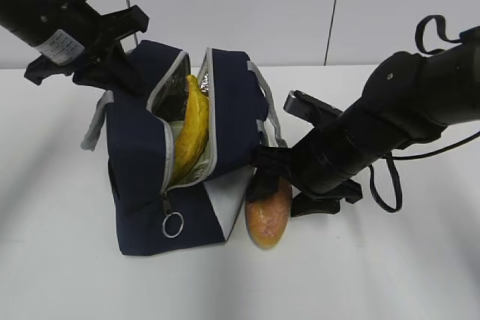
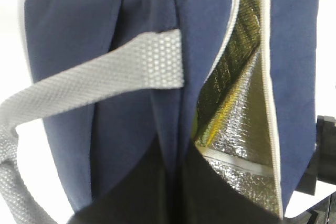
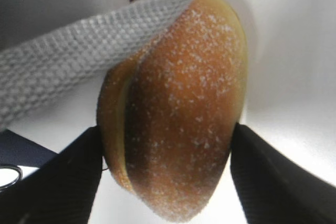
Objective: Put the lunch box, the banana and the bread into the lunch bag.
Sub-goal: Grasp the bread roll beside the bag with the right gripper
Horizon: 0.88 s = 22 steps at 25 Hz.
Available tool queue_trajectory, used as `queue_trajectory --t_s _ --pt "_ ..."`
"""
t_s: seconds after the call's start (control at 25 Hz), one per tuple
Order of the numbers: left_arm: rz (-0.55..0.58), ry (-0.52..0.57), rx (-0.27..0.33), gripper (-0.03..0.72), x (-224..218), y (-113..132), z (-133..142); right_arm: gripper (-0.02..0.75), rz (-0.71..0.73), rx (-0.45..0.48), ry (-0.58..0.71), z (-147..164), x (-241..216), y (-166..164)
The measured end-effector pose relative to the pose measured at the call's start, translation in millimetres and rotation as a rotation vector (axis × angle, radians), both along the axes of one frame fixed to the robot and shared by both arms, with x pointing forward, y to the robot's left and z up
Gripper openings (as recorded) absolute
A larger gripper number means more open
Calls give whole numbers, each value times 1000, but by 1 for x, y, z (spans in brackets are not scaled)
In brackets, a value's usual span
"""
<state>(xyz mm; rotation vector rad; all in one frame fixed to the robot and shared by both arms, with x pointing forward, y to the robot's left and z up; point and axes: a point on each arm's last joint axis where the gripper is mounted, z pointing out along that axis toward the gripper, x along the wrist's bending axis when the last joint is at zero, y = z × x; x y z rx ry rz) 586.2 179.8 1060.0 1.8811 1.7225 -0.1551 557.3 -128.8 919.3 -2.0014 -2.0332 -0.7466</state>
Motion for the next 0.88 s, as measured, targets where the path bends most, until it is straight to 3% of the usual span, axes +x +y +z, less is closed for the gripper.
queue_trajectory --t_s 0.28,0.6,0.88 --pt "-2 3 1 -3 0 0 0 431 4 -4 -1 -1 1 0" --pt "-2 3 2 -3 0 0 0 417 66 -55 -25 2 0 -3" --pt "-2 3 2 -3 0 0 0 415 188 -205 -38 21 -11 -16"
